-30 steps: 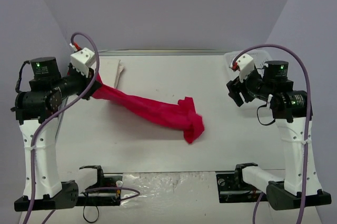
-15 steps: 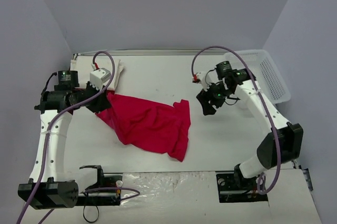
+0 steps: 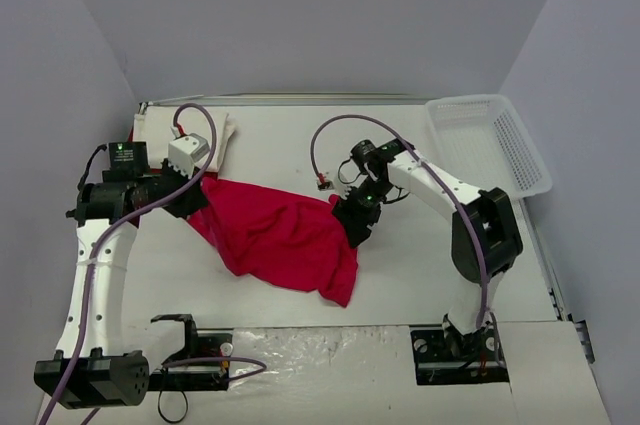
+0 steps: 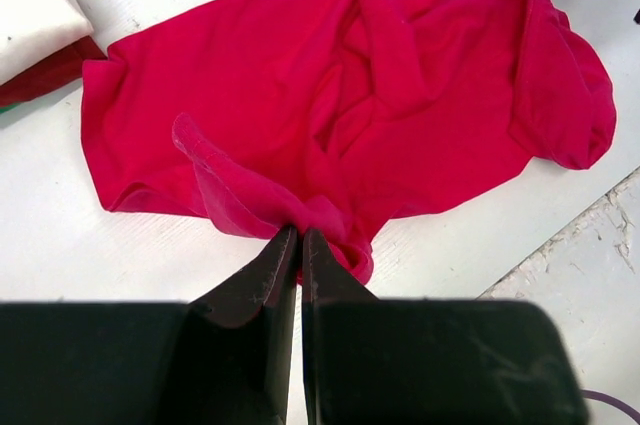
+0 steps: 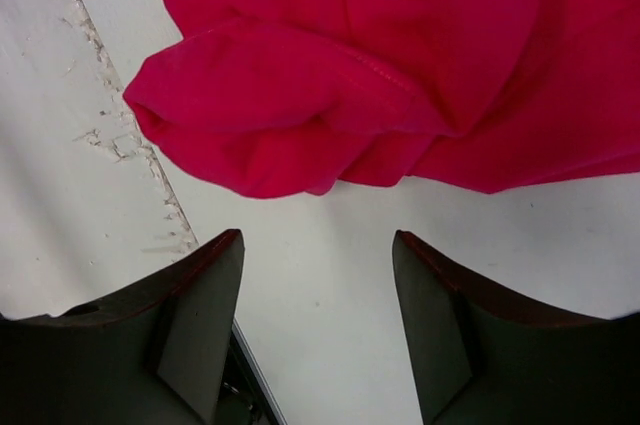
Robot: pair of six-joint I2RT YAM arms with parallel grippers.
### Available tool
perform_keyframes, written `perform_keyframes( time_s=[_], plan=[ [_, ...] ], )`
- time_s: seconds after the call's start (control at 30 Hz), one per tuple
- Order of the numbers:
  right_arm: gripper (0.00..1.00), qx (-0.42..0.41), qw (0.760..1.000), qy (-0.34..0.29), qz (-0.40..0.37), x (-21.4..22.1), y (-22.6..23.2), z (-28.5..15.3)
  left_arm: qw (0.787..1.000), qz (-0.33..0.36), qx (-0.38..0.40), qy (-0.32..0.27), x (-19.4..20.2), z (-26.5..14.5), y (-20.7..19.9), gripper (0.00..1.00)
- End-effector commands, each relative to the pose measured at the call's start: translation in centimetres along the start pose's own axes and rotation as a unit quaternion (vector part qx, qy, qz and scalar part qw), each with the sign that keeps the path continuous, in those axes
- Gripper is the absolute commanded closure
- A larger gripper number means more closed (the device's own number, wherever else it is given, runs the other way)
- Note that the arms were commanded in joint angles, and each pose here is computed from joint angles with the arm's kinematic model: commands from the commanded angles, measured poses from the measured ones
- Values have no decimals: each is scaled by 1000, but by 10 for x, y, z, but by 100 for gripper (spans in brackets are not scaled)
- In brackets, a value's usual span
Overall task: Fold and stack the t-shirts
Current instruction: Flatten out the tshirt
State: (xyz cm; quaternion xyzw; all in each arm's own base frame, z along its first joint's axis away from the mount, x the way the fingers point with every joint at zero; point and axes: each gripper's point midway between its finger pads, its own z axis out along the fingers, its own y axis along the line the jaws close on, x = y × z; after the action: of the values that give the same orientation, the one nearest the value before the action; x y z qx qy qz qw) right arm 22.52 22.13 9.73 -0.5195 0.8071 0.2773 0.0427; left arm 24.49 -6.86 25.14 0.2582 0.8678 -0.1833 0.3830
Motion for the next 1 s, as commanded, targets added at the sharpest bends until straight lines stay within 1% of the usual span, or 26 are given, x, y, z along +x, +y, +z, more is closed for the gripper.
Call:
perform_keyframes(
  time_s=[0.0, 0.2, 0.37, 0.5, 0.57, 0.63, 0.67, 0.7, 0.73, 0.87, 0.93, 0.97],
  plan=[
    [42, -32, 999, -1, -12, -9, 8, 5, 1000, 5, -16, -22, -7, -7, 3, 97],
    [37, -47, 999, 12, -22, -20, 3, 21, 1000, -1, -16, -23, -4, -8, 3, 98],
    [37, -57, 998, 26, -26, -30, -4, 37, 999, -4, -20, -25, -1, -9, 4, 98],
    [37, -57, 997, 51, -26, -29, -12, 54, 999, -6, -24, -32, 1, -11, 4, 98],
    [41, -57, 996, 58, -26, -27, -14, 59, 999, -8, -25, -33, 2, -11, 5, 98],
    [54, -49, 996, 67, -24, -24, -19, 62, 999, -9, -24, -33, 2, -11, 4, 98],
    [67, -47, 996, 70, -24, -23, -20, 63, 999, -10, -23, -33, 2, -12, 4, 98],
    [79, -43, 996, 69, -23, -23, -21, 63, 999, -10, -23, -33, 1, -12, 4, 98],
    [100, -38, 996, 72, -22, -21, -22, 63, 999, -11, -21, -32, 1, -11, 4, 98],
    [100, -16, 998, 60, -27, -25, -19, 47, 999, -12, -19, -33, -2, -12, 4, 98],
    [100, 6, 999, 40, -33, -33, -13, 27, 999, -10, -19, -36, -6, -13, 5, 98],
    [100, 32, 998, 31, -41, -37, -10, 10, 999, -12, -18, -33, -8, -11, 7, 98]
  ],
)
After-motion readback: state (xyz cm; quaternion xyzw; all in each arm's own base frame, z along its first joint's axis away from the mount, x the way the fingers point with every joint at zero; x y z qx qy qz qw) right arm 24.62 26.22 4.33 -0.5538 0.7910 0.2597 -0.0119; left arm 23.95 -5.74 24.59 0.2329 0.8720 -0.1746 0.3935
